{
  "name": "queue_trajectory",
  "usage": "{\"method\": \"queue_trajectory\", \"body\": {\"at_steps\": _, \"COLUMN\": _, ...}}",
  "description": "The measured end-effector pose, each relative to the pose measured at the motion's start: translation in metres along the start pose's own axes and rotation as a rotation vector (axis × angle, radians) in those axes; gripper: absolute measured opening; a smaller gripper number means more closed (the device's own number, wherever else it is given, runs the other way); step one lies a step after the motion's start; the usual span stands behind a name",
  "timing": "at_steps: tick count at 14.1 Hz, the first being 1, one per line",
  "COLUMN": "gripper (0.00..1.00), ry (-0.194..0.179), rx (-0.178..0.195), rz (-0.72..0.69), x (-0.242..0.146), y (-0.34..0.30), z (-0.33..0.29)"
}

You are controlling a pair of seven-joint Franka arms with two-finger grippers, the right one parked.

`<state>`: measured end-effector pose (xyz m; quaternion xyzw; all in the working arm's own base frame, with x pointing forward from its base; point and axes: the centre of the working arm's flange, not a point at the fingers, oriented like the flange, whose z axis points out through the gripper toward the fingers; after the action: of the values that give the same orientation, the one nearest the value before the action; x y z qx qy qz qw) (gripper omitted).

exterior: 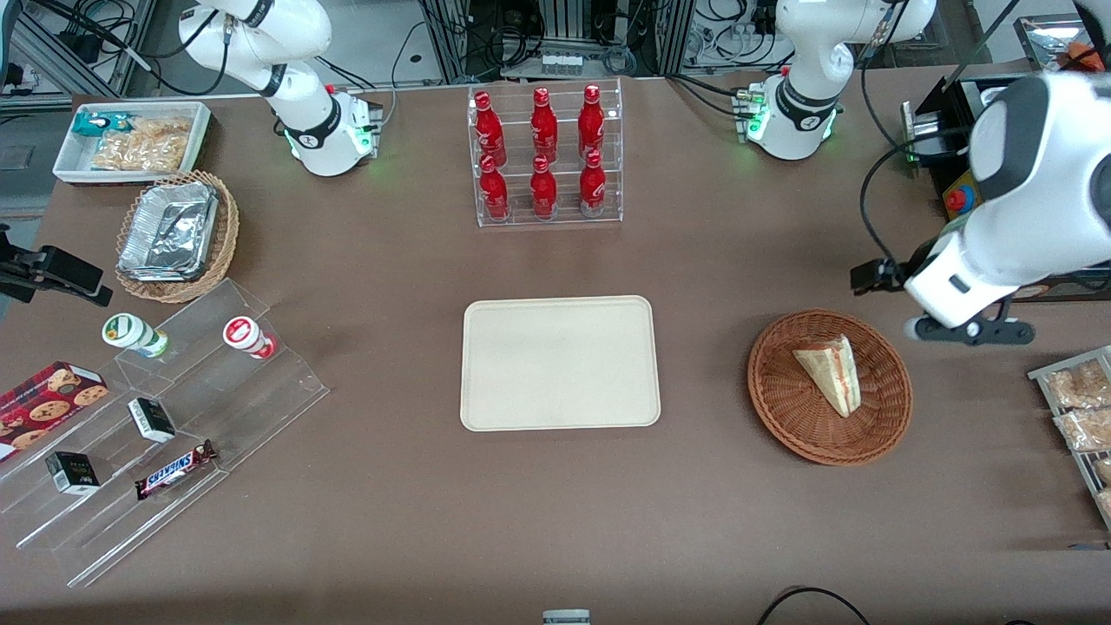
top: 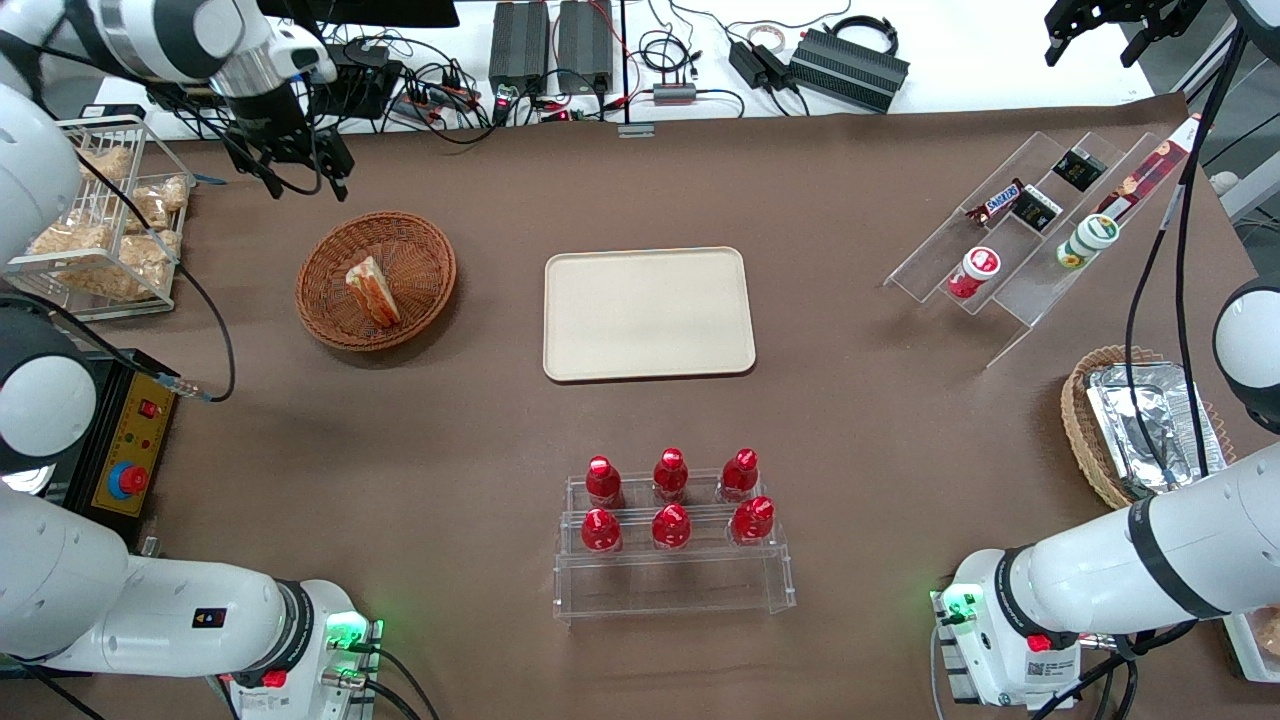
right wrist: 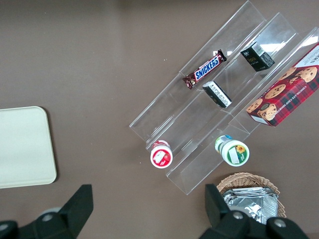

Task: Place sandwich from basket to tray
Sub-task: 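Move the left gripper over the sandwich in the wicker basket, then lower the left gripper and close it on the wrapped sandwich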

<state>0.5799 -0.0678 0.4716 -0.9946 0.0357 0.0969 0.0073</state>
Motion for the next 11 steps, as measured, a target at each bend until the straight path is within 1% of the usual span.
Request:
{"method": "queue_trajectory", "body": {"at_steps": 4, "gripper": 1.00, "ry": 0.028, "rx": -0.002, "rz": -0.002, "x": 0.009, "y": -0.001, "z": 0.084}}
{"method": "queue_trajectory", "body": {"at_steps": 7, "gripper": 1.00, "ry": 0.047, "rx": -0.005, "rz": -0.020, "x": 0.008, "y": -0.011, "z": 0.121}}
{"method": "queue_trajectory", "body": {"at_steps": 9, "gripper": 1.00, "ry": 0.072, "rx": -0.011, "rz": -0.059, "x": 0.007, "y": -0.022, "z": 0.135}}
{"method": "queue_trajectory", "body": {"at_steps": 11, "gripper": 1.00, "ry": 0.114, "rx": -0.019, "rz": -0.152, "x": 0.006, "y": -0.031, "z": 0.149}}
